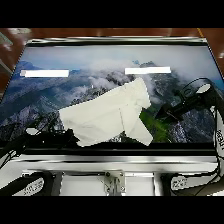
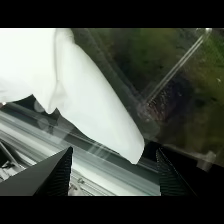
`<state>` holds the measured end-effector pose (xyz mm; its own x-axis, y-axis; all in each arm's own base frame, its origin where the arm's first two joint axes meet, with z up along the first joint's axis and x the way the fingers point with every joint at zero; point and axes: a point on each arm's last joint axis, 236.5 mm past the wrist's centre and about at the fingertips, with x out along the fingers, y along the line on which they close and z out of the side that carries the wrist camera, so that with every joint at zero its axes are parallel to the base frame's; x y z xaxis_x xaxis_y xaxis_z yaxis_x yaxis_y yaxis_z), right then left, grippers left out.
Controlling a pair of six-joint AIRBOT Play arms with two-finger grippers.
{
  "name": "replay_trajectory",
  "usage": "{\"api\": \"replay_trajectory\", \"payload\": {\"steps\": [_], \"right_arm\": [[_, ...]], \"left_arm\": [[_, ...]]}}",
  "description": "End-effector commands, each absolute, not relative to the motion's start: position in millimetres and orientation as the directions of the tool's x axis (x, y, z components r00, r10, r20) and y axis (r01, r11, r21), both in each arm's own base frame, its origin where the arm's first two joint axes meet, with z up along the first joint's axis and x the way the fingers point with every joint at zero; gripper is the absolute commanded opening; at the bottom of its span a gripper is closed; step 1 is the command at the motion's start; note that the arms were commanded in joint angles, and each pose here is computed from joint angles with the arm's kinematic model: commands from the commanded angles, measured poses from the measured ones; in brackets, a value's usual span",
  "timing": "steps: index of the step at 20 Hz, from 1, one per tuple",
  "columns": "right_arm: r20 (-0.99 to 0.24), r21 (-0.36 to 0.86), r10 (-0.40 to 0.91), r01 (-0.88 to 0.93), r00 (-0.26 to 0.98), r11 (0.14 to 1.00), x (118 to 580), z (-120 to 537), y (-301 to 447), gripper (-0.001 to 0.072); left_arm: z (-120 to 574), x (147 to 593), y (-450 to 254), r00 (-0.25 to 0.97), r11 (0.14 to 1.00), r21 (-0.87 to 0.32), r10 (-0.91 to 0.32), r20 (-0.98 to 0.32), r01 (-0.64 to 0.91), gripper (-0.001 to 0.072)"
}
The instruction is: Fold the shirts.
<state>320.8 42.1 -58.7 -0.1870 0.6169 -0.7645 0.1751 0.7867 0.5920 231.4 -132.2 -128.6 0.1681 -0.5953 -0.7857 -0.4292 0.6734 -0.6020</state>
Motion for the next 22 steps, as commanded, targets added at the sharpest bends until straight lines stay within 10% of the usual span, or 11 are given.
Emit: {"api": "replay_trajectory", "payload": {"steps": [1, 12, 14, 15, 22], "right_arm": [[-0.768, 0.590, 0.624, 0.218, -0.147, 0.778, 318.1, -83.8, 47.4, 0.0637], [-0.730, 0.620, 0.615, 0.092, -0.297, 0.780, 288.0, -127.7, 129.3, 0.0628], [-0.715, 0.630, 0.620, 0.085, -0.324, 0.772, 281.6, -122.0, 134.6, 0.0119], [-0.700, 0.643, 0.636, 0.101, -0.324, 0.759, 281.2, -115.5, 138.4, 0.0052], [-0.749, 0.598, 0.655, -0.328, 0.096, 0.732, 342.6, 52.9, 130.3, 0.0051]], "left_arm": [[-104.4, 245.8, -142.9, 0.215, 0.663, -0.666, -0.635, -0.742, -0.342, 0.0039], [-40.4, 267.0, -142.8, 0.387, 0.660, -0.728, -0.633, -0.671, -0.183, 0.0039], [-34.7, 271.3, -142.5, 0.399, 0.662, -0.730, -0.632, -0.665, -0.169, 0.0039], [-30.6, 274.7, -142.3, 0.407, 0.663, -0.732, -0.631, -0.660, -0.159, 0.0039], [150.6, 324.5, -142.9, 0.609, 0.743, -0.594, -0.634, -0.477, 0.309, 0.0038]]}}
